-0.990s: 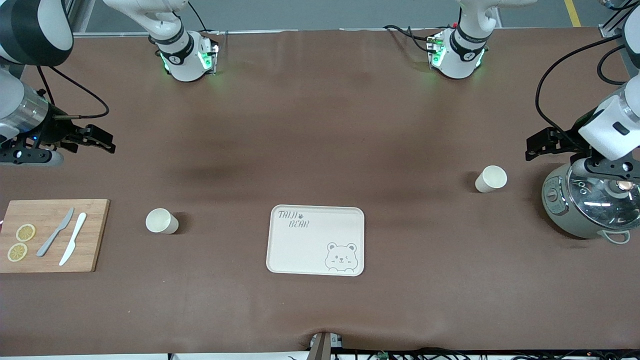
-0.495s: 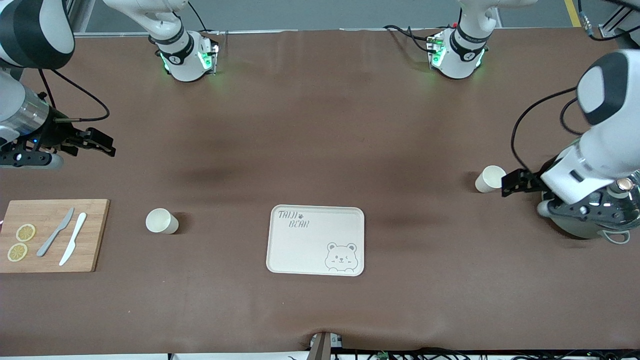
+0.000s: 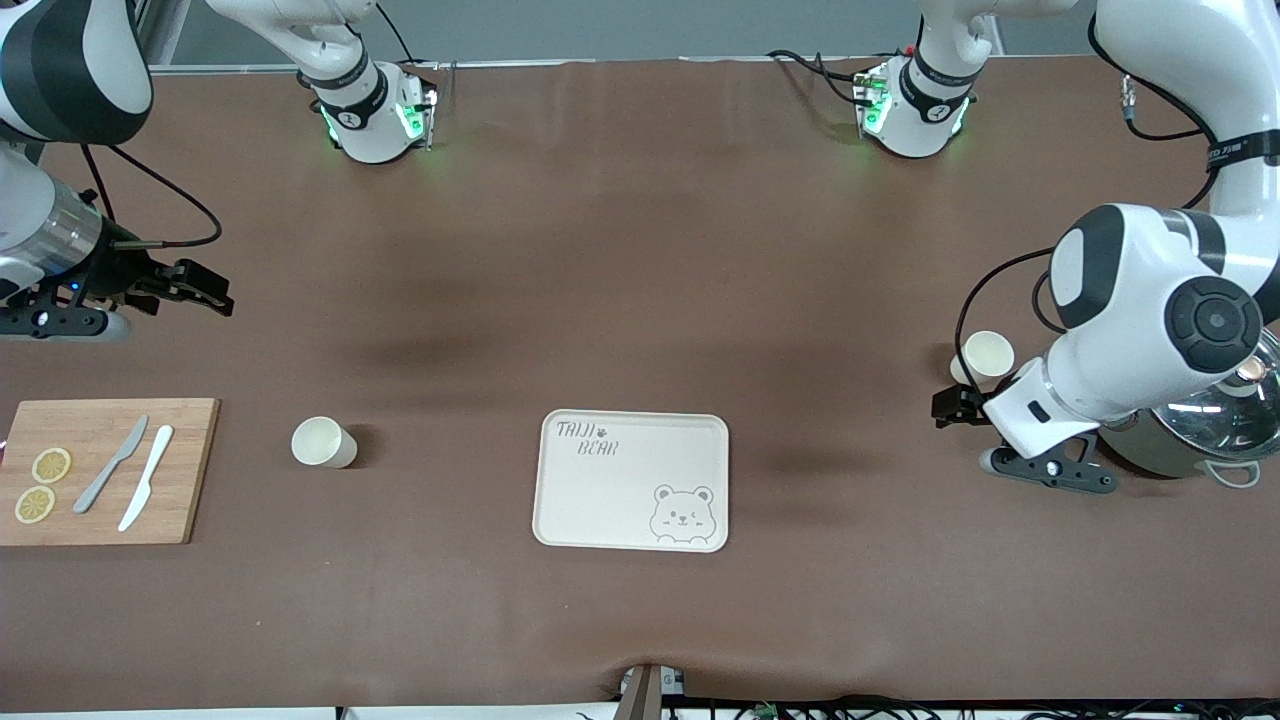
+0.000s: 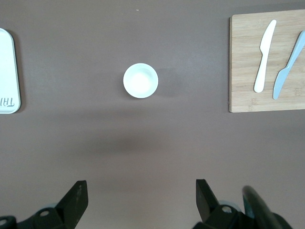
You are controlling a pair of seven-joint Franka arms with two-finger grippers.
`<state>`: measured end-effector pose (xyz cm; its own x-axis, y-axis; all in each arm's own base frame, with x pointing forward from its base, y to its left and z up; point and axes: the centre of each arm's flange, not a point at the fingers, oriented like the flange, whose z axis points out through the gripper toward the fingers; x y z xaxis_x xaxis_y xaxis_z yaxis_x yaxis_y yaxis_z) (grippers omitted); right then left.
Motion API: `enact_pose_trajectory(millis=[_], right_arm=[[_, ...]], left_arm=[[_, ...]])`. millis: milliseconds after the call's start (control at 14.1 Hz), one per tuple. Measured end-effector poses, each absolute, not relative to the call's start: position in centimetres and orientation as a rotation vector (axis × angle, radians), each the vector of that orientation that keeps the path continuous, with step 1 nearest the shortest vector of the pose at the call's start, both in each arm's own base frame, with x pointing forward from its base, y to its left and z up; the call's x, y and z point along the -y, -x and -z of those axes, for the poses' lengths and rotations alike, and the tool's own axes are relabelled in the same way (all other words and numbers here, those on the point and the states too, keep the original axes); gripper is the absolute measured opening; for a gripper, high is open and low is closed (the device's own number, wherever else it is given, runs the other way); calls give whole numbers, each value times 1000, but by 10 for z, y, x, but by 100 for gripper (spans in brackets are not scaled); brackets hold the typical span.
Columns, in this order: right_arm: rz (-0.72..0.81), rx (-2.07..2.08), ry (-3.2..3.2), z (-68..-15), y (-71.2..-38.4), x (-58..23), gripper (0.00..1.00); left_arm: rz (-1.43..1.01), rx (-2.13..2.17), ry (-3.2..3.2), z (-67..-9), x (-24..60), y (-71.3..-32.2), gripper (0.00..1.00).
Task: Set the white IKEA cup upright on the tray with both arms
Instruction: 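Reach the left gripper down to the cup beside the pot and grasp it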
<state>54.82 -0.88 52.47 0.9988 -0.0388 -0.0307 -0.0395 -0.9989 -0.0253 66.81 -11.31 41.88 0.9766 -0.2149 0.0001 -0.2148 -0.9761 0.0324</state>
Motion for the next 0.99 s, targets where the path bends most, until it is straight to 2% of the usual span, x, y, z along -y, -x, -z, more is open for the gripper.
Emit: enact_pose_trajectory(millis=[495,990], right_arm=[[-52,-61,3114,-519,-551,9,100],[-49,-60,3114,-519,-551,9,100]], left_arm=[[-68,323,-3100,-363,102,-632,100],[-154,352,-3127,-331,2,-567,100]])
